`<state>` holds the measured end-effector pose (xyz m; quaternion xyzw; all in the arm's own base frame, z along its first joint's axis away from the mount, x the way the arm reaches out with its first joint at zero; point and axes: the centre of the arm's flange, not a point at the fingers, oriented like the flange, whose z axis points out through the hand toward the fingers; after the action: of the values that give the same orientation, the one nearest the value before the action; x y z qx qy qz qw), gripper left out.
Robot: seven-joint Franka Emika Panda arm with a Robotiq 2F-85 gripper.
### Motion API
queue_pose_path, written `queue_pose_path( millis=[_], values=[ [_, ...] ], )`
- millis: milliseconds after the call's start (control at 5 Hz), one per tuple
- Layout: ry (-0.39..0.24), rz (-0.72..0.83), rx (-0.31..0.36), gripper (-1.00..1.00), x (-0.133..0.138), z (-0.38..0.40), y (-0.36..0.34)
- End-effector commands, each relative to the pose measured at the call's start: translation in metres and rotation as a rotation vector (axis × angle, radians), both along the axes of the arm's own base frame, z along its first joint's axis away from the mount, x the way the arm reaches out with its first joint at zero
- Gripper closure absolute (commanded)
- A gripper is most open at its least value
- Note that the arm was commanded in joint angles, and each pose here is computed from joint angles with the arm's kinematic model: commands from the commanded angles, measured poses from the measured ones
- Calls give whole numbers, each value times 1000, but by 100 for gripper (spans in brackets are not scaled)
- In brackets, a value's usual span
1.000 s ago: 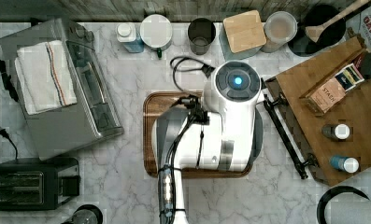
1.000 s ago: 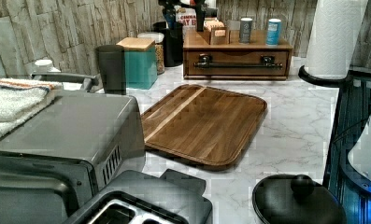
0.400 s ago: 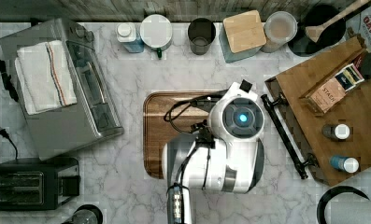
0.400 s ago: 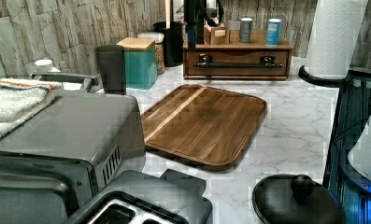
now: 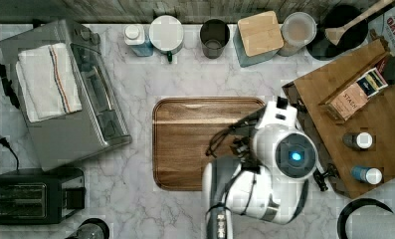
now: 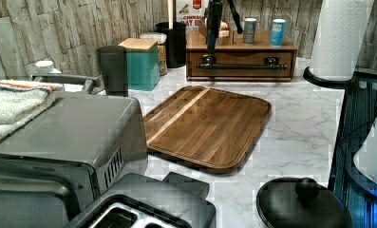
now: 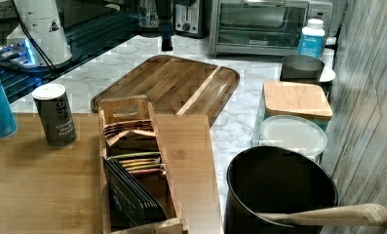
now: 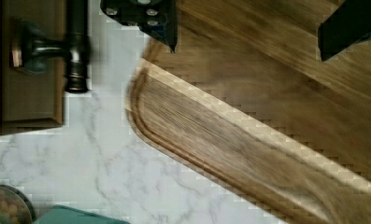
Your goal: Open the drawer.
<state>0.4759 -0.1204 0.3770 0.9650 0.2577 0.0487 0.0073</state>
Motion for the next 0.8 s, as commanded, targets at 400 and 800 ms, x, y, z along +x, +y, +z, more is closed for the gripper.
queue_pose_path(
  millis=[400,800],
  values=[
    [-89,-42,-42,-100,-31,-25,-93],
    [-115,-57,-125,-100,-33,-38,-103]
  ],
)
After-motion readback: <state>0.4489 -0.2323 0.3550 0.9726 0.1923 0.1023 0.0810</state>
